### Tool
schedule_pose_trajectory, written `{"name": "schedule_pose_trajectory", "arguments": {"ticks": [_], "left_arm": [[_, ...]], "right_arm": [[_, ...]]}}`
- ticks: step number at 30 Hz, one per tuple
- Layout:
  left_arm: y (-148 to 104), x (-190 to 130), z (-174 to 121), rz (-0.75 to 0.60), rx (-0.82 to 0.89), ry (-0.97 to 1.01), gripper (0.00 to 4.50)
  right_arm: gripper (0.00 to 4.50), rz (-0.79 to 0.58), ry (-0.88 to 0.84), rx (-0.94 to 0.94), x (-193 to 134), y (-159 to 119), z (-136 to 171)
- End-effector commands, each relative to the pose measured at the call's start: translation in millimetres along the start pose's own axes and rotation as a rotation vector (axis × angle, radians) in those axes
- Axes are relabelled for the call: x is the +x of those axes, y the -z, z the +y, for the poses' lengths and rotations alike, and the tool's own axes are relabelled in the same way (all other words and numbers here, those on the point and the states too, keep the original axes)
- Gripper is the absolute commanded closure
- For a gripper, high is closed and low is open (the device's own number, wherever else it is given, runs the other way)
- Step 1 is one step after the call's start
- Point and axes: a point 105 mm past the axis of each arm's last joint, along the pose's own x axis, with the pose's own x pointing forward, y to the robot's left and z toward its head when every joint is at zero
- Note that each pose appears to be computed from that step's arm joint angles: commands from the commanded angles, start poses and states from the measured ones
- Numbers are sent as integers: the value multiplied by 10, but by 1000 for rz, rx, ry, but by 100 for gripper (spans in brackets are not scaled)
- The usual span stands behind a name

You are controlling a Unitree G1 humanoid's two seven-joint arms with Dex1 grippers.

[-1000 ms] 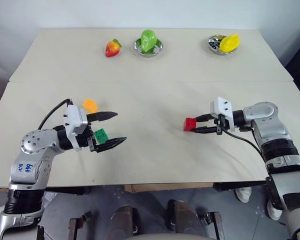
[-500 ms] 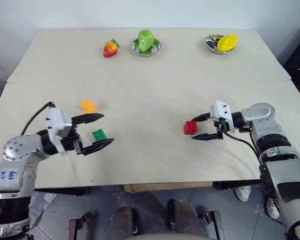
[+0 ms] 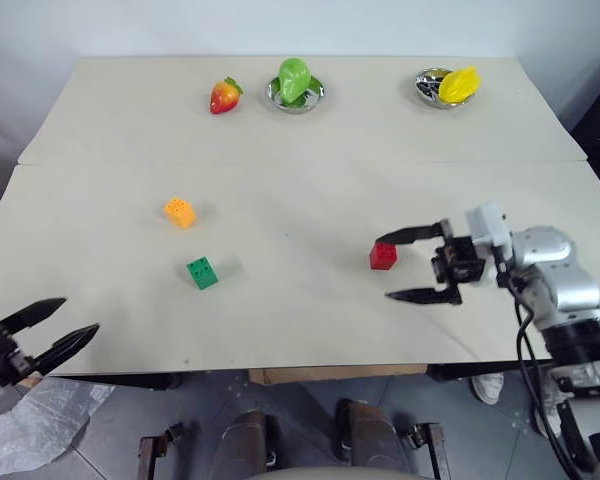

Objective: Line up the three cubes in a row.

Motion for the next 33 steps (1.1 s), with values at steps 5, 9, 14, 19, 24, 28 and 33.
{"name": "schedule_pose_trajectory", "arguments": {"ticks": [5, 9, 14, 19, 24, 28, 33], "left_arm": [[-91, 244, -198, -8, 146, 111, 0], [-206, 608, -388, -22, 222, 225, 0], [-379, 1137, -554, -96, 234, 300, 0], [-285, 1390, -639, -82, 241, 336, 0], [-308, 1601, -610, -132, 252, 277, 79], [-325, 1635, -716, -139, 251, 348, 204], [-698, 1821, -1069, -174, 248, 622, 302]], "right_arm": [[4, 0, 10, -94, -8, -57, 107], [4, 43, 71, -72, -211, -59, 118], [4, 114, 158, -15, -432, 52, 187], [4, 127, 189, 0, -471, 103, 249], [0, 123, 244, 10, -501, 127, 284], [0, 135, 292, 19, -575, 164, 307], [0, 175, 381, 35, -761, 198, 365]]}}
